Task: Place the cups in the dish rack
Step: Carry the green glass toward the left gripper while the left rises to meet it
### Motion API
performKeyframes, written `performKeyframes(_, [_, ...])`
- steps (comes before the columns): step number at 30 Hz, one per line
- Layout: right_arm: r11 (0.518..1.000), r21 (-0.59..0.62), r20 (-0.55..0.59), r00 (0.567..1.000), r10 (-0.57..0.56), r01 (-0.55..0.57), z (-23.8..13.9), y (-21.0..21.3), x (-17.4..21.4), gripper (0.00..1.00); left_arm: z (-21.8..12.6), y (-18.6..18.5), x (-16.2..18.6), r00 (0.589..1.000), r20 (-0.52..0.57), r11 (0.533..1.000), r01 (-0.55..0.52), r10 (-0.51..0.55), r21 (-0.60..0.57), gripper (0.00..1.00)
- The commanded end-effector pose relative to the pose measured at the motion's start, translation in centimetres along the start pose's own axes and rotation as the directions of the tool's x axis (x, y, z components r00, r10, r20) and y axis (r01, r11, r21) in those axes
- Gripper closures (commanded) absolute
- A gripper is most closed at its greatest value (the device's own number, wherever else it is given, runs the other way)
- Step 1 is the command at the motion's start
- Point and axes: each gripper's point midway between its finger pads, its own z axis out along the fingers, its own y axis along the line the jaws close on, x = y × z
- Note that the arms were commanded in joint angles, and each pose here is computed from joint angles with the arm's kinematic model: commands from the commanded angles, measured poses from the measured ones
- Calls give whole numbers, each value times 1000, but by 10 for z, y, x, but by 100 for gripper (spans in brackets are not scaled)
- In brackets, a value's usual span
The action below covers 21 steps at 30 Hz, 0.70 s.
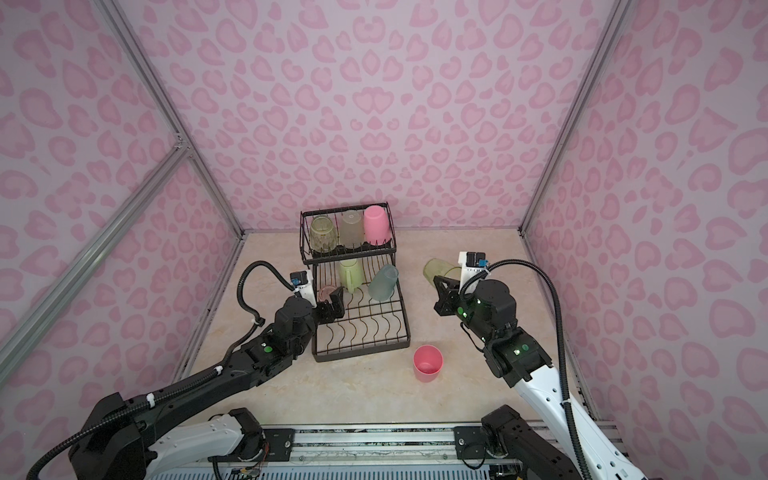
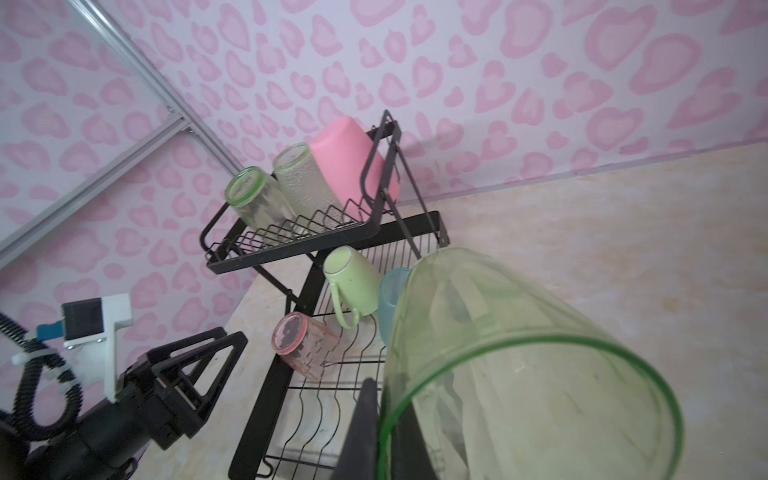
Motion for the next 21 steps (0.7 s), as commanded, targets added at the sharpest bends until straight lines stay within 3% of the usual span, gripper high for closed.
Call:
performKeyframes(1, [978,-199,69,997,-43,56,4,47,-11,100,-6,1,-1,998,-40,999,52,-51,12,3])
performKeyframes(7, [918,-374,52,991,-122,133,12,100,15,100,-16,4,-11,973,-97,973,218,-210,81,3])
performKeyframes(13, [849,-509,28,989,-148,141,18,135,38,100,-30,-1,-27,915,-177,911,388,-362,141,3])
performKeyframes(16, [825,-544,25,986,-166,153,21,146,51,100,-35,-2,-31,860,-236,853,494,-452,166,3])
performKeyframes(21, [790,-587,51,981,-185,179,23,163,65,100,-35,-14,-34,721,-380,702,678,-580,216,3])
